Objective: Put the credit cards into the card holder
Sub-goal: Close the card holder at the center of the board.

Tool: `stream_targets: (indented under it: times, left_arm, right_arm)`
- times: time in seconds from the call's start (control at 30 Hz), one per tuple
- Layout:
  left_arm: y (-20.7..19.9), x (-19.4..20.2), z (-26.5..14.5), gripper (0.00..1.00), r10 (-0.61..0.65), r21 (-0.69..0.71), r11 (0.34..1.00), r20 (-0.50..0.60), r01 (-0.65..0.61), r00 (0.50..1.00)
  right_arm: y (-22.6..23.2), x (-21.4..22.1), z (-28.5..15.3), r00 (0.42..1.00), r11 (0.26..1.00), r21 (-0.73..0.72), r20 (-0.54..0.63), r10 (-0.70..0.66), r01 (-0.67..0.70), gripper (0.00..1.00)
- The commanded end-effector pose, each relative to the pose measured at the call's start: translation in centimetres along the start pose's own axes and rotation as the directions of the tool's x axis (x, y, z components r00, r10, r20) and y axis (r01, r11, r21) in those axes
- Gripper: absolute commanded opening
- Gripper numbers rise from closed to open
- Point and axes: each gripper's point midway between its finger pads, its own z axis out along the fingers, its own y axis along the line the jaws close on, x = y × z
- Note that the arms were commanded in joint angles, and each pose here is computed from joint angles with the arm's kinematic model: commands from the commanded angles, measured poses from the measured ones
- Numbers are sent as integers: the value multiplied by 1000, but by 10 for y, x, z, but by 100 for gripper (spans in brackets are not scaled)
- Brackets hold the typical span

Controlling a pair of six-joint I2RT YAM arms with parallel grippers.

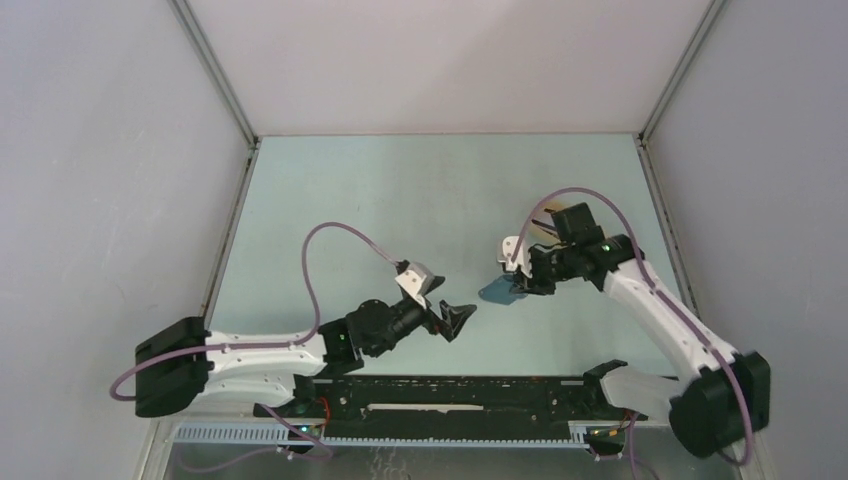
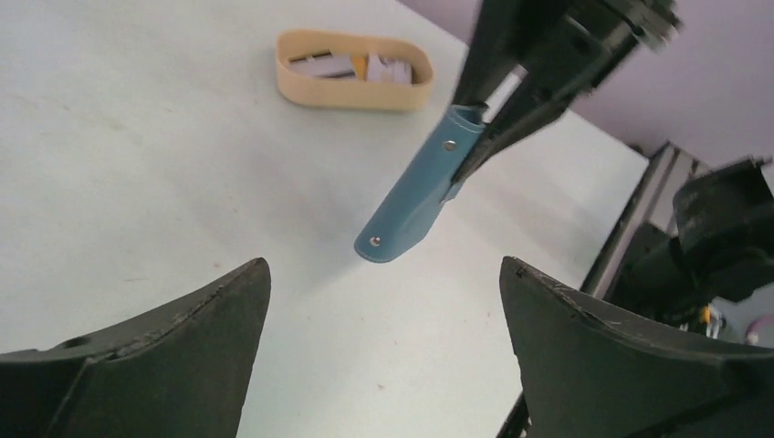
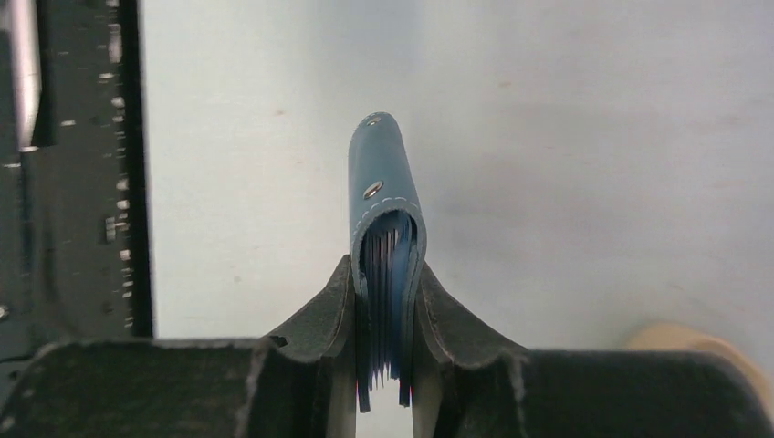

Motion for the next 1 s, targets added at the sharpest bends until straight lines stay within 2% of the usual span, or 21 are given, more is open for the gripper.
stream_targets:
  times: [0.0,0.1,0.23,0.37,0.5,0.6,0.7,0.8,0.87,0.9,0.97]
  left_arm:
    - [38,-4,-12,100,4,-122,993,1,-4,1000]
    - [58,-13,-14,100,-67,-134,988,42,72,997]
    - [81,-18,-14,100,-101,-165,980,95,115,990]
    - [90,-17,-10,100,-102,-178,977,111,121,989]
    - [89,-14,-8,99,-105,-161,979,126,125,986]
    - [88,-13,-9,99,-109,-145,981,139,129,984]
    - [87,-11,-9,99,-109,-137,982,140,129,984]
    - [83,-8,-6,99,-114,-116,985,125,129,986]
    - [79,-6,-4,98,-124,-99,986,113,135,986]
    - [78,-4,-3,98,-128,-88,987,107,138,986]
    - [74,-2,-1,97,-138,-70,987,101,145,985]
  right_arm:
    - [-33,-19,-14,985,951,260,-6,-170,166,0]
    - [-43,-15,-8,958,884,371,-76,-278,286,0]
    - [-56,16,18,882,761,449,-284,-376,469,0]
    - [-52,30,41,797,659,450,-375,-474,603,0]
    - [-32,47,55,728,636,364,-430,-534,681,2]
    - [-4,65,61,719,690,248,-407,-563,680,25]
    - [20,83,65,722,736,141,-381,-577,662,57]
    - [28,84,62,735,754,122,-365,-571,646,76]
    - [31,79,58,752,770,116,-346,-561,628,93]
    - [33,75,55,761,778,111,-334,-557,618,99]
    - [38,66,47,785,801,98,-303,-541,590,100]
